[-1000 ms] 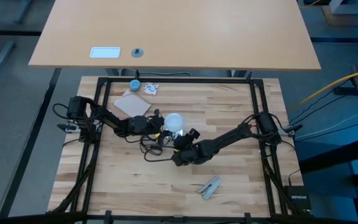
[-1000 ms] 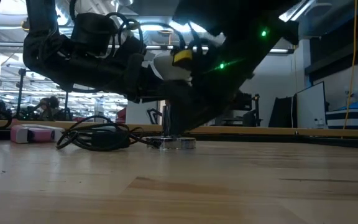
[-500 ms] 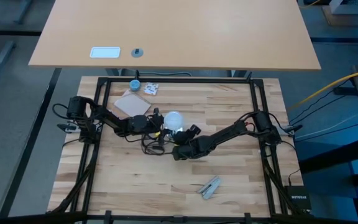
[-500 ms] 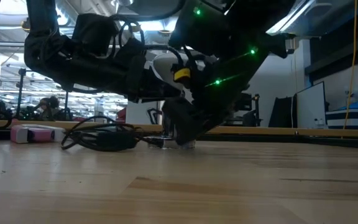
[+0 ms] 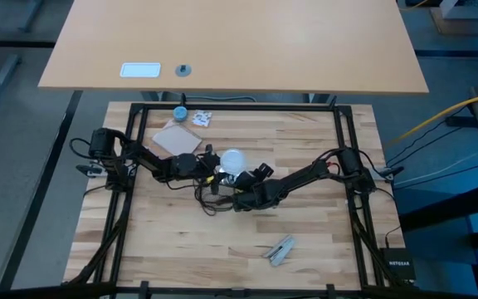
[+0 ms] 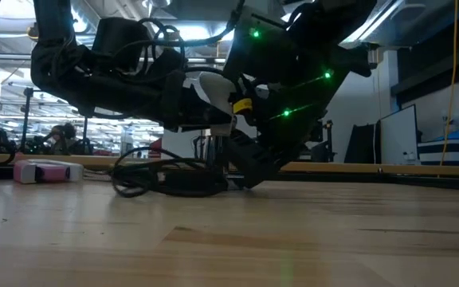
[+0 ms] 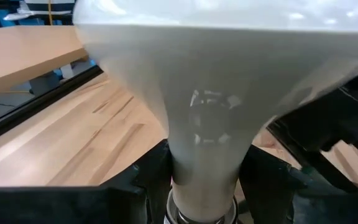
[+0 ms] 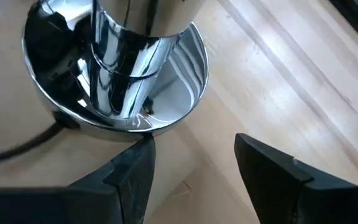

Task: Screw lightbulb
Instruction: Insert the light bulb into the lamp

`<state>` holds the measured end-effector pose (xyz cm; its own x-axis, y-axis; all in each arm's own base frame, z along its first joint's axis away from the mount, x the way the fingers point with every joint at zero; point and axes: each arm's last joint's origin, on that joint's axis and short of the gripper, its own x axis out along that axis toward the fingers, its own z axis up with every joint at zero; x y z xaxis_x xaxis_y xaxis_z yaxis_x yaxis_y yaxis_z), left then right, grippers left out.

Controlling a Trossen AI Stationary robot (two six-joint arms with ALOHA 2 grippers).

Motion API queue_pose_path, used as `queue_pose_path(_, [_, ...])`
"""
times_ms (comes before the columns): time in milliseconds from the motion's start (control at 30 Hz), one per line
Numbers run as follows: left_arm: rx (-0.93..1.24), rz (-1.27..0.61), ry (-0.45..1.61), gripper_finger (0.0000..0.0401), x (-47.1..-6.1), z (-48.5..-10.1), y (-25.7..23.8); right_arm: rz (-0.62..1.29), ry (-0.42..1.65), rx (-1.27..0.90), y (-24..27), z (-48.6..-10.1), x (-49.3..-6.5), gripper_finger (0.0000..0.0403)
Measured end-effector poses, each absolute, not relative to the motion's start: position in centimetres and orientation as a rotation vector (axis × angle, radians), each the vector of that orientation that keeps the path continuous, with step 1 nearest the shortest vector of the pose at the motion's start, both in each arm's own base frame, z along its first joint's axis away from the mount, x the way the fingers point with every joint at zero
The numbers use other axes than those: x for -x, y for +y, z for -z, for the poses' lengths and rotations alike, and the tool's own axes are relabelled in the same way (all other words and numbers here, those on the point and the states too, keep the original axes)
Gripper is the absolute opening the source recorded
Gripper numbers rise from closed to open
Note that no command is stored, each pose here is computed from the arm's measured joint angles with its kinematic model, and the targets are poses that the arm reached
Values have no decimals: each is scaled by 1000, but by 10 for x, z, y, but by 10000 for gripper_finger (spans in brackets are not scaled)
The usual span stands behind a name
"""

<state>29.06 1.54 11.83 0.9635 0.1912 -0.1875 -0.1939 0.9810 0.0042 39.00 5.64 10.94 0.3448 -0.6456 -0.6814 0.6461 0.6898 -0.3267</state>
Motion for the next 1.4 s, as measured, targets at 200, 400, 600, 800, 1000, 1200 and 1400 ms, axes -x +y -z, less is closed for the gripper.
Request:
queue_pose_path(200, [23,-190,189,157,-291,-118,16,773,812,-36,76,-139,-386,225])
queue_pose_path(400, [34,-193,187,157,-291,-118,16,671,725,-148,91,-156,-391,225])
queue_pose_path(600, [10,-194,196,157,-290,-117,16,595,711,-373,97,-143,-401,225])
queue_pose_path(800, [8,-198,218,157,-289,-115,16,591,719,-446,98,-139,-401,225])
queue_pose_path(1000, [10,-200,217,157,-289,-115,17,623,738,-413,97,-137,-398,225])
queue_pose_path(1200, [11,-201,217,157,-289,-115,16,719,791,-391,93,-132,-389,225])
queue_pose_path(1400, [12,-201,215,157,-289,-115,16,773,764,-356,91,-132,-387,225])
